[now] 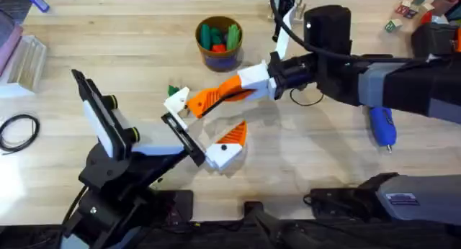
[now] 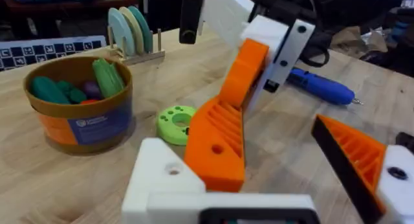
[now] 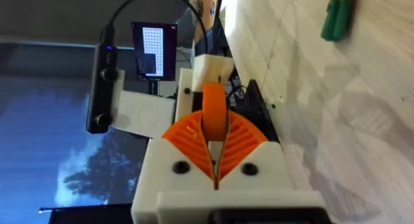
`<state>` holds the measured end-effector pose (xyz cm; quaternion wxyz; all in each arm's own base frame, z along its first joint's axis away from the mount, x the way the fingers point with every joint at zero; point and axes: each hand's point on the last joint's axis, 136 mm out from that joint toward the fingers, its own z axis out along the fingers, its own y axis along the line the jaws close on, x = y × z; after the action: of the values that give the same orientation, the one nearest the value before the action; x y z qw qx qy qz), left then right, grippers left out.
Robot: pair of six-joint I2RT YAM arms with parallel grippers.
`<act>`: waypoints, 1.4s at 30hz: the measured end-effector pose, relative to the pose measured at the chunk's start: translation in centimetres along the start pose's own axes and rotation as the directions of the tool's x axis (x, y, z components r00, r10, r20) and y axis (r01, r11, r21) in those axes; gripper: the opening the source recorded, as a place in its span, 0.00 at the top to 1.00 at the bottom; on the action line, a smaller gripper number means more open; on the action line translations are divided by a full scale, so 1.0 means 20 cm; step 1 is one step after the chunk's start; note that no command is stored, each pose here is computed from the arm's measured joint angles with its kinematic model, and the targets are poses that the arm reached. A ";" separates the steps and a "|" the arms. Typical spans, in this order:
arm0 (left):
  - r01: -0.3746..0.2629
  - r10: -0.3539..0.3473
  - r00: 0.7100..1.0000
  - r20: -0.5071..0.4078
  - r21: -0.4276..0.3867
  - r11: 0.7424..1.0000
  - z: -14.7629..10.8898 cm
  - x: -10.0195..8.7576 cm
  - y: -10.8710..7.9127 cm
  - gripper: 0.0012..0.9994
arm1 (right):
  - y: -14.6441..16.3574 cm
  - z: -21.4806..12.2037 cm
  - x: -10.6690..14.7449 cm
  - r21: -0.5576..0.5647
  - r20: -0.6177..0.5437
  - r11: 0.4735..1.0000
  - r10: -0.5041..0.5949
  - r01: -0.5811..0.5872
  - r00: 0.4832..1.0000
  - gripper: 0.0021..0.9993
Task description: Pick up the gripper from the table and insert it into the empty holder that is missing its gripper. Then pick up a screw, insert it into the mounting hole, and use the screwdriver to tighten it. Finally, clean up the table by picking up the vegetable and placing it into the bucket.
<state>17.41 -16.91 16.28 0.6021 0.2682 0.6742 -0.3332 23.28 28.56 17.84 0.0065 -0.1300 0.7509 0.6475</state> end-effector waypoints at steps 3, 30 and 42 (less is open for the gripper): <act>-0.001 0.001 1.000 0.001 0.000 1.000 0.00 0.00 0.00 0.00 | 0.03 0.00 -0.02 -0.013 0.009 1.000 -0.020 0.020 1.000 0.99; 0.040 -0.040 0.999 0.003 -0.070 0.997 0.00 0.00 0.06 0.00 | -0.06 0.26 -0.11 0.035 0.057 0.999 0.015 -0.017 0.998 0.99; 0.042 -0.042 0.999 0.007 -0.105 0.994 -0.01 0.00 0.10 0.00 | -0.06 0.29 -0.13 0.049 0.063 0.999 0.001 -0.004 0.998 0.99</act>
<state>18.80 -15.59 16.03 0.6097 0.2211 0.6950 -0.3103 25.18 34.58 16.22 0.0325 -0.1084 0.7662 0.6325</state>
